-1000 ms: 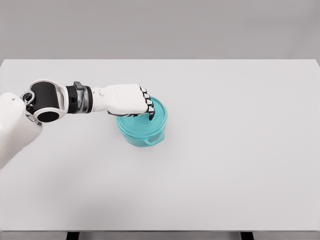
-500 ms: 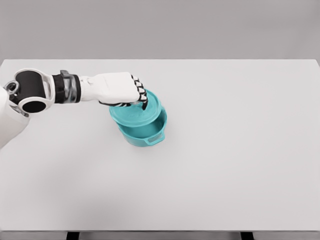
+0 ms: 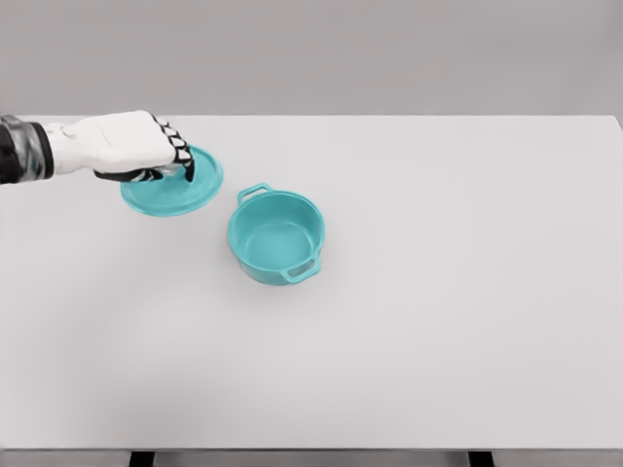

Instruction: Open the lid of the pot with left arm

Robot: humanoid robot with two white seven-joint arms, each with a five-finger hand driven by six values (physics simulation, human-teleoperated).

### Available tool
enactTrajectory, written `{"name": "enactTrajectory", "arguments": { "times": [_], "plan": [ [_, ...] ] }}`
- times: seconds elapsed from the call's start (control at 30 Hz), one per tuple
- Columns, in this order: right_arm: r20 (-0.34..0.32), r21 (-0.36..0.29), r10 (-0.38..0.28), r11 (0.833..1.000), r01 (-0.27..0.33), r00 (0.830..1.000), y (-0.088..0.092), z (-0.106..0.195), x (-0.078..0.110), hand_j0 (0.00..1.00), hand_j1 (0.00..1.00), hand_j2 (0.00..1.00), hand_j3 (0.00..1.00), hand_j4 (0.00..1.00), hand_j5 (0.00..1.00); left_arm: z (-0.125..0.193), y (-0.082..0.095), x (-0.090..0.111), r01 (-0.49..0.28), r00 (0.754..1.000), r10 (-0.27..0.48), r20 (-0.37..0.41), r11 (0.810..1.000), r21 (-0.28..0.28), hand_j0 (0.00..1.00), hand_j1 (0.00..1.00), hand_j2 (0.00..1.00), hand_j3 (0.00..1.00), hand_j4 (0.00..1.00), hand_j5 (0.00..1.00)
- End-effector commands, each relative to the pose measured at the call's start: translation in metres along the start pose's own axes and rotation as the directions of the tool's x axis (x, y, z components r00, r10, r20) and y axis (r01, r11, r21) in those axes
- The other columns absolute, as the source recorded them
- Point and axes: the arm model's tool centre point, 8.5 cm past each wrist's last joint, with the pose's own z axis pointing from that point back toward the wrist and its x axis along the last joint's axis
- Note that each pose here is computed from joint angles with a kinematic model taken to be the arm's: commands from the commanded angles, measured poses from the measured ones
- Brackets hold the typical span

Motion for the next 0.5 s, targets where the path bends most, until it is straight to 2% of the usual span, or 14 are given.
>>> {"name": "enactTrajectory", "arguments": {
  "times": [0.0,0.23,0.47],
  "plan": [
    [0.001,0.0,-0.001,1.0,0.001,1.0,0.0,0.0,0.0,1.0,1.0,1.0,1.0,1.0,1.0,0.008,-0.013,-0.017,-0.047,0.998,0.046,-0.046,0.999,-0.024,0.56,0.56,0.56,0.56,0.56,0.56],
    [-0.001,0.0,-0.001,1.0,0.001,1.0,0.0,0.0,0.0,1.0,1.0,1.0,1.0,1.0,1.0,0.018,-0.045,-0.047,-0.159,0.98,0.149,-0.135,0.985,-0.061,0.54,0.54,0.54,0.54,0.54,0.54],
    [-0.001,0.0,-0.001,1.0,0.001,1.0,0.0,0.0,0.0,1.0,1.0,1.0,1.0,1.0,1.0,0.023,-0.068,-0.061,-0.226,0.961,0.207,-0.184,0.97,-0.087,0.53,0.53,0.53,0.53,0.53,0.53]
  ]
}}
